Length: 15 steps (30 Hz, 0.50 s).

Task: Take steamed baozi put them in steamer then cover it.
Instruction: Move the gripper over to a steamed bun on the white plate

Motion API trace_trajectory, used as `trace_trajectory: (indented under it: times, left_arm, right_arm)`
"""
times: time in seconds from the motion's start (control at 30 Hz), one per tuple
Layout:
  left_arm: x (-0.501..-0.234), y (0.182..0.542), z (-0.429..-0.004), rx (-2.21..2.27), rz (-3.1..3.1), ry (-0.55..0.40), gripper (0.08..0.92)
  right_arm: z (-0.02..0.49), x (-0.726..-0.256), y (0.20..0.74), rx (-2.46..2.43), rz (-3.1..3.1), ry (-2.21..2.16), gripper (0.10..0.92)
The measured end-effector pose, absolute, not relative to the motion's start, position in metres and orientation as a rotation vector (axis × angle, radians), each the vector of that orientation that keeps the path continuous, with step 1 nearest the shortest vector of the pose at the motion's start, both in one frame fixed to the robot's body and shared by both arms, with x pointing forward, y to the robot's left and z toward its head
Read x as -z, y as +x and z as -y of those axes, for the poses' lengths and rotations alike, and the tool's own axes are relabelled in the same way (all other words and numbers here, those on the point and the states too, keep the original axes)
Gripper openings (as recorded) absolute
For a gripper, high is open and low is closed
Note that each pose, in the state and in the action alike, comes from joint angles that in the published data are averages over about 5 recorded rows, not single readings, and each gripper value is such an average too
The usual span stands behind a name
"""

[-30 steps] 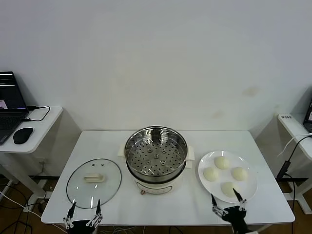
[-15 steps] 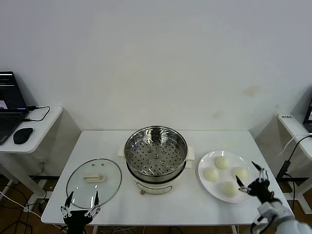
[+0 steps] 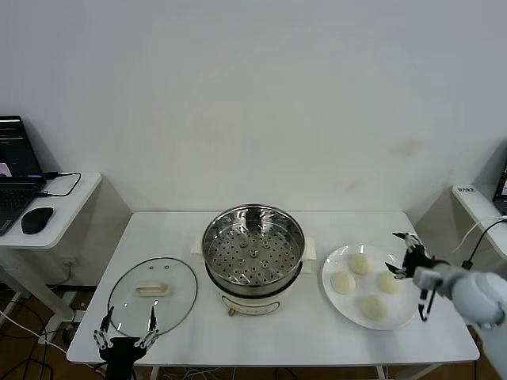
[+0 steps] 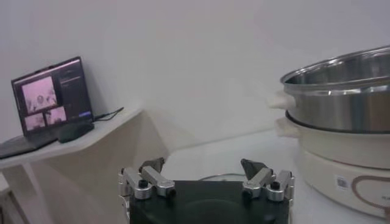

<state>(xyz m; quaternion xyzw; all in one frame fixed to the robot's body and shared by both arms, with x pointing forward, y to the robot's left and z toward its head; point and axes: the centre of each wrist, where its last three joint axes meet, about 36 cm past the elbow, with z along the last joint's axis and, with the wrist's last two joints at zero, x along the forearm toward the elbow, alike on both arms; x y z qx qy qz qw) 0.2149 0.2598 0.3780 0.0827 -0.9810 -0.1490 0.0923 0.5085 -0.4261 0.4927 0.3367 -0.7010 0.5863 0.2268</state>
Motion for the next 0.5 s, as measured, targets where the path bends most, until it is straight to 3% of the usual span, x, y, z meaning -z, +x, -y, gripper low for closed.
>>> trace_trajectory:
  times: [0.5]
  left_arm:
    - [-0.382, 0.225, -0.269, 0.488, 2.916, 0.276, 0.823]
  right_arm:
    - [0.411, -0.489, 0.586, -1.534, 1.511, 1.177, 0.823]
